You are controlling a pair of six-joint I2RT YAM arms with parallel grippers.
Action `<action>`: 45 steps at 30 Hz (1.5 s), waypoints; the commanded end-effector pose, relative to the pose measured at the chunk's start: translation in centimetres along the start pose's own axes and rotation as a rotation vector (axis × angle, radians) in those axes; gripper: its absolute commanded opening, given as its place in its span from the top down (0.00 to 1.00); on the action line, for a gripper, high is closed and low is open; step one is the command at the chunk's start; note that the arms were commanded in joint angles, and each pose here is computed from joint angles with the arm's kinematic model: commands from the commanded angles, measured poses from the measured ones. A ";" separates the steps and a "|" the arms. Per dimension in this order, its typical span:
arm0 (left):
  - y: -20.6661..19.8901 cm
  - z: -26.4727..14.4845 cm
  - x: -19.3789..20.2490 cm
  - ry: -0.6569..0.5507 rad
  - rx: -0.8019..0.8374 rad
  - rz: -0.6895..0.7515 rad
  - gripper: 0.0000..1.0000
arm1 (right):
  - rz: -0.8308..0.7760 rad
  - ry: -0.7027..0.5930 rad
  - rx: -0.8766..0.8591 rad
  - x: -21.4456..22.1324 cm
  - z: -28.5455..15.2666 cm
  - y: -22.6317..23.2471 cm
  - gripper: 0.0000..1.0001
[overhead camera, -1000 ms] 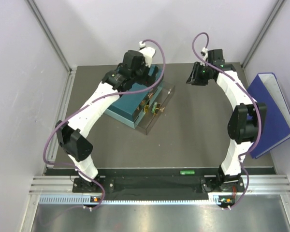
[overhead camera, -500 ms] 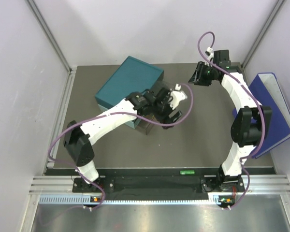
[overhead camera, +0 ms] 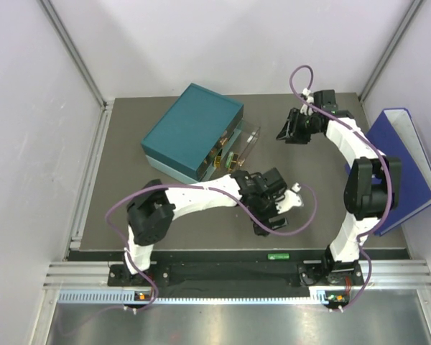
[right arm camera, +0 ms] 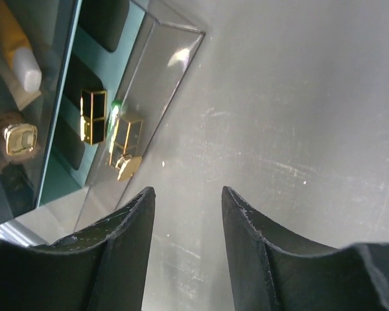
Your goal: Organize the makeup
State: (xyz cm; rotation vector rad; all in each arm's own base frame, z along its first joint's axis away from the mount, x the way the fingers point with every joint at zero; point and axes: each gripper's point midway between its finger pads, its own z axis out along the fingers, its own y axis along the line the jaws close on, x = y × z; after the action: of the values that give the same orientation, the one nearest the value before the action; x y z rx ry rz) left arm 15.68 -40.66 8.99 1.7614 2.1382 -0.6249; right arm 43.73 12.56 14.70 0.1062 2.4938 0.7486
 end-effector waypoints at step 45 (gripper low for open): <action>-10.3 8.8 0.5 0.069 0.224 0.125 0.53 | 0.087 -0.063 -0.066 -0.4 -1.1 -4.2 0.53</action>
State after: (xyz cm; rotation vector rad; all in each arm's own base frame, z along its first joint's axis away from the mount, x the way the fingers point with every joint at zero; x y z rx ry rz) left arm 5.93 -45.67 2.61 2.0324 2.0727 -0.7585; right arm 43.41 8.53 10.86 0.2536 2.4983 0.8443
